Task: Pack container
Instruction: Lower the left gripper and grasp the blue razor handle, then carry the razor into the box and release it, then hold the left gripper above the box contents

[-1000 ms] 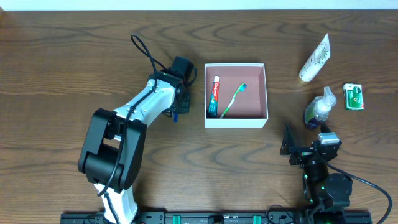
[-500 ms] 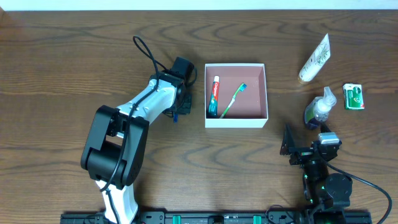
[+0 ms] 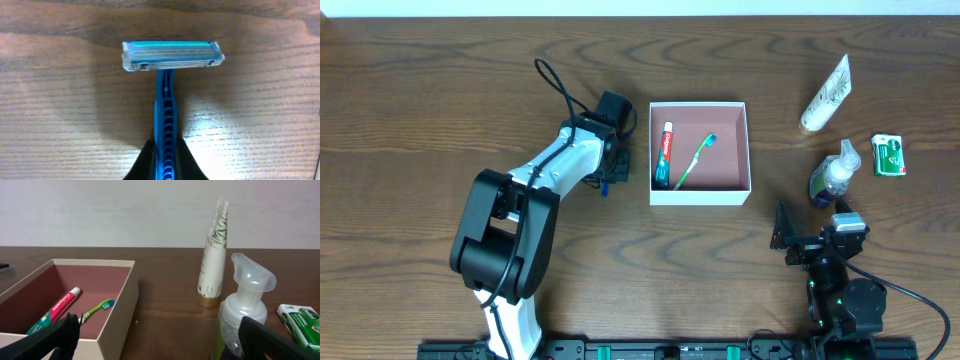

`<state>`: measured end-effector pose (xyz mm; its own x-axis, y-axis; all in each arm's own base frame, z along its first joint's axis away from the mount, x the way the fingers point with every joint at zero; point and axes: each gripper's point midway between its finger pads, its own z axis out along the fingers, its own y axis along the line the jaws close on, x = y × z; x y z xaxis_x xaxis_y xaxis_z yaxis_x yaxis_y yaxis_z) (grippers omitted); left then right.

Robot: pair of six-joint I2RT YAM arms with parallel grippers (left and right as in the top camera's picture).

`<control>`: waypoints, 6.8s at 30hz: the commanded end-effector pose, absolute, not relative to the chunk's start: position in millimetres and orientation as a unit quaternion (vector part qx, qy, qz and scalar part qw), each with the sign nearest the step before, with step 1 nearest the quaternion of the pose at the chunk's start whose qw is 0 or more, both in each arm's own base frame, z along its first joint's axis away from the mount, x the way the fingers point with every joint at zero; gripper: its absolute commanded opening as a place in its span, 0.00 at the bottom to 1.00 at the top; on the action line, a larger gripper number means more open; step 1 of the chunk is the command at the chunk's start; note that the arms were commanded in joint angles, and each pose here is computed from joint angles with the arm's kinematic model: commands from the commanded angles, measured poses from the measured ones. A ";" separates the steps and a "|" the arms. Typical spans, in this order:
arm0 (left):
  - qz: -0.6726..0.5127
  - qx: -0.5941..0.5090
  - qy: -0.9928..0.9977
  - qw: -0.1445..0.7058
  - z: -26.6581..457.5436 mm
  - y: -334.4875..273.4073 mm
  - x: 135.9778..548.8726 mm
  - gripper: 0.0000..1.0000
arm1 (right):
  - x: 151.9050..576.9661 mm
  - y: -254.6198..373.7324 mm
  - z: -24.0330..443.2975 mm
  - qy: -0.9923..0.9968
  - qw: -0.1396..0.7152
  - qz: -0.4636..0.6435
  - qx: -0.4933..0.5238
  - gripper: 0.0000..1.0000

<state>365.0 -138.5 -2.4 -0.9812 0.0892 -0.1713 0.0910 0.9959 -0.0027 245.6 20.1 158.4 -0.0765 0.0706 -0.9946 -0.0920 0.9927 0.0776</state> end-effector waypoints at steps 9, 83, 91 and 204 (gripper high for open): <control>-0.012 0.031 0.994 0.107 21.1 -129.3 382.0 0.06 | 245.5 19.6 157.3 0.732 0.679 0.055 -0.011 0.99; -0.035 0.049 0.974 0.219 50.9 -252.7 398.2 0.11 | 245.5 19.6 157.3 0.732 0.679 0.055 -0.011 0.99; -0.035 0.049 0.974 0.219 50.9 -252.7 398.2 0.12 | 245.5 19.6 157.3 0.732 0.679 0.055 -0.011 0.99; -0.055 -0.070 0.982 0.167 66.0 -229.6 382.1 0.06 | 245.5 19.6 157.3 0.732 0.679 0.055 -0.011 0.99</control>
<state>378.6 -227.9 65.9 -0.9397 -0.1251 -0.3184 -0.0914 0.9887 -0.1187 245.6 20.1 158.4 -0.0765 0.0706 -0.9946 -0.0920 0.9927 0.0776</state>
